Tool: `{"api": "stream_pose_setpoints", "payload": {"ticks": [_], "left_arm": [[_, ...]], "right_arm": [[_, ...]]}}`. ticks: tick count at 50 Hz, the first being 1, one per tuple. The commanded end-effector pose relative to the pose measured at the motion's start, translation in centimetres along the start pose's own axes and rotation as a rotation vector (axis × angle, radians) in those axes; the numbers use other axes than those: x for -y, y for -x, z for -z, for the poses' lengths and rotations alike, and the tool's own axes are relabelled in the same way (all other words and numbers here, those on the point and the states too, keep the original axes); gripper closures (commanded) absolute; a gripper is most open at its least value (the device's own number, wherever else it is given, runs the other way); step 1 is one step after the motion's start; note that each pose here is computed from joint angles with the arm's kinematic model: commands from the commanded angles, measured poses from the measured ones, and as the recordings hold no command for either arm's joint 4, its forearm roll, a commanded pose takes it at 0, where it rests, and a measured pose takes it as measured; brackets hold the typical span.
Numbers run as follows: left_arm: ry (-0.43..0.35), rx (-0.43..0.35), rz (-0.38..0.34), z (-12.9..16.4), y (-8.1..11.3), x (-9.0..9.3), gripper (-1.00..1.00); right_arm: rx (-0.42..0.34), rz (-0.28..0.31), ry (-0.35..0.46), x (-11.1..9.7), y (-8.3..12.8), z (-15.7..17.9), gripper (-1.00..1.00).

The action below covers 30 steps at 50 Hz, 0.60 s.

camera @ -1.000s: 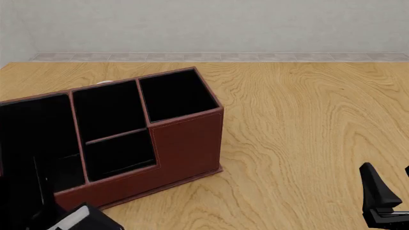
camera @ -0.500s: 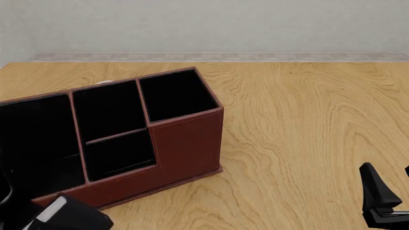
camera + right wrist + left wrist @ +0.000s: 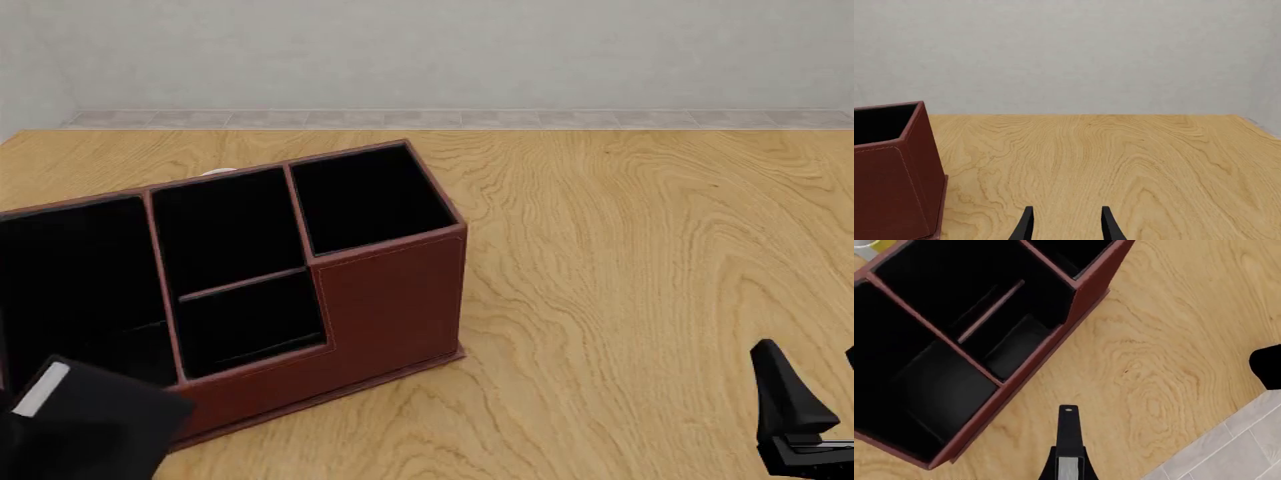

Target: Pick up the book and place it in the left compartment of the caddy.

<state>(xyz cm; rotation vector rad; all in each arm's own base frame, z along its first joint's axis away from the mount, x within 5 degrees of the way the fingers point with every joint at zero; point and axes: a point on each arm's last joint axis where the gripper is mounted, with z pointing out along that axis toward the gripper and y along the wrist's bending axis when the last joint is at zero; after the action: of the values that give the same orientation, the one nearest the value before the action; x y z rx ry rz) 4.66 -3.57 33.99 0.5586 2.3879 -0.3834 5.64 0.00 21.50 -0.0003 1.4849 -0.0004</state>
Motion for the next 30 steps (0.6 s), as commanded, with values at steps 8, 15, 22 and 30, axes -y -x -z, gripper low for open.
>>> {"api": "stream_pose_setpoints", "payload": {"ticks": [8,15,22,30], "left_arm": [[0.06,0.096,0.08,1.9,0.3,-0.5,1.0],[0.068,0.129,0.101,2.6,0.5,-0.5,1.0],[0.09,0.159,0.128,3.2,0.5,-0.6,1.0],[0.123,0.185,0.161,3.6,0.4,-0.7,1.0]], "right_arm": [[0.0,0.0,0.0,0.0,0.0,0.0,-1.0],[0.0,0.0,0.0,0.0,0.0,0.0,-1.0],[0.0,0.0,0.0,0.0,0.0,0.0,-1.0],[0.0,0.0,0.0,0.0,0.0,0.0,-1.0]]}}
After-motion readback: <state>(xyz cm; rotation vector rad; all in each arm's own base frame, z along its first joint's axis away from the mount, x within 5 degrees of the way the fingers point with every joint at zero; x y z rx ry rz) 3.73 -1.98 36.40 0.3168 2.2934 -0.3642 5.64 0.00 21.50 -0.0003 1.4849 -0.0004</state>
